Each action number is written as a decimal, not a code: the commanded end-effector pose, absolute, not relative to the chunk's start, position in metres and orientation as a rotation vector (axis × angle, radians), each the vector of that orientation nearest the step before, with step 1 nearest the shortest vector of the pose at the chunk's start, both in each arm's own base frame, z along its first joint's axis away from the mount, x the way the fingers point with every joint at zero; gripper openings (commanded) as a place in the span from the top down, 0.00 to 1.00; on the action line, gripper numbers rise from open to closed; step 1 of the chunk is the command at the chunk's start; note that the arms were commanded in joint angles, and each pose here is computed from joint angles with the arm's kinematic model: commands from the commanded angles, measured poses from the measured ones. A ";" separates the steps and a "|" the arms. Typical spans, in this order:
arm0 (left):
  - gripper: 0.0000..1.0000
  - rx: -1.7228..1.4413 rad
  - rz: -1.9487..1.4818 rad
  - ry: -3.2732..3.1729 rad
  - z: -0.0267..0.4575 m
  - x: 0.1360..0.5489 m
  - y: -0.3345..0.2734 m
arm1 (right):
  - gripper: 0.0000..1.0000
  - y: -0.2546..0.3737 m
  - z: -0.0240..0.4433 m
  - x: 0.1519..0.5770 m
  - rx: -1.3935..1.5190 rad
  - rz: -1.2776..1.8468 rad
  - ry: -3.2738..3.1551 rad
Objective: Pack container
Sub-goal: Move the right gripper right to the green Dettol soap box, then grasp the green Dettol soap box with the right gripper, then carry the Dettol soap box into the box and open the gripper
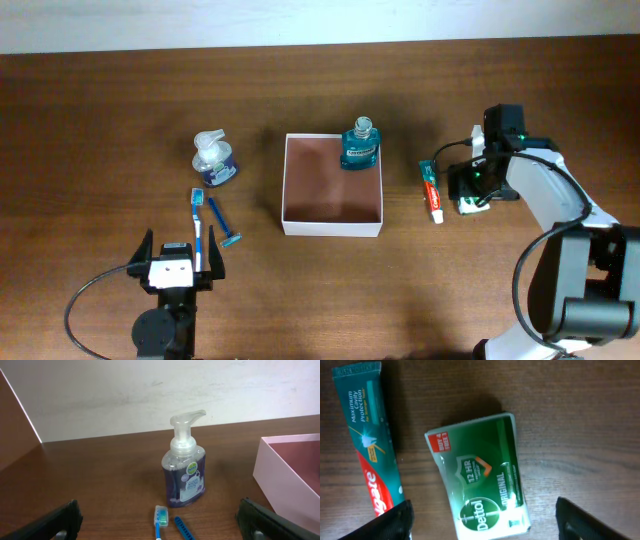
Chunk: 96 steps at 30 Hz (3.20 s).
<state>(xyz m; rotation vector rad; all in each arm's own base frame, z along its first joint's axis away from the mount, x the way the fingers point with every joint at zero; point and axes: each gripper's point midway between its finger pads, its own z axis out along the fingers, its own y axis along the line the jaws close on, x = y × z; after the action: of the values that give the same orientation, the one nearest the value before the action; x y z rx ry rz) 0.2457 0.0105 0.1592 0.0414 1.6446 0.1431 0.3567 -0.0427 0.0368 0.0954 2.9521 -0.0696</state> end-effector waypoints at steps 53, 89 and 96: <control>0.00 0.056 0.150 1.644 0.158 0.246 0.010 | 0.78 0.192 0.147 0.337 -0.153 0.139 3.043; 0.00 0.056 0.150 1.644 0.158 0.246 0.010 | 0.40 0.193 0.099 0.360 -0.064 -0.023 2.995; 0.00 0.056 0.150 1.644 0.158 0.246 0.010 | 0.37 0.181 0.105 0.358 -0.045 -0.043 3.015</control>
<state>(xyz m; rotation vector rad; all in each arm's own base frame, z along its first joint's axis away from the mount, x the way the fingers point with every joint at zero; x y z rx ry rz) 0.2457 0.0105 0.1591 0.0414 1.6442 0.1431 0.3562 0.1912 0.1034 -0.0669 3.0105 -0.0031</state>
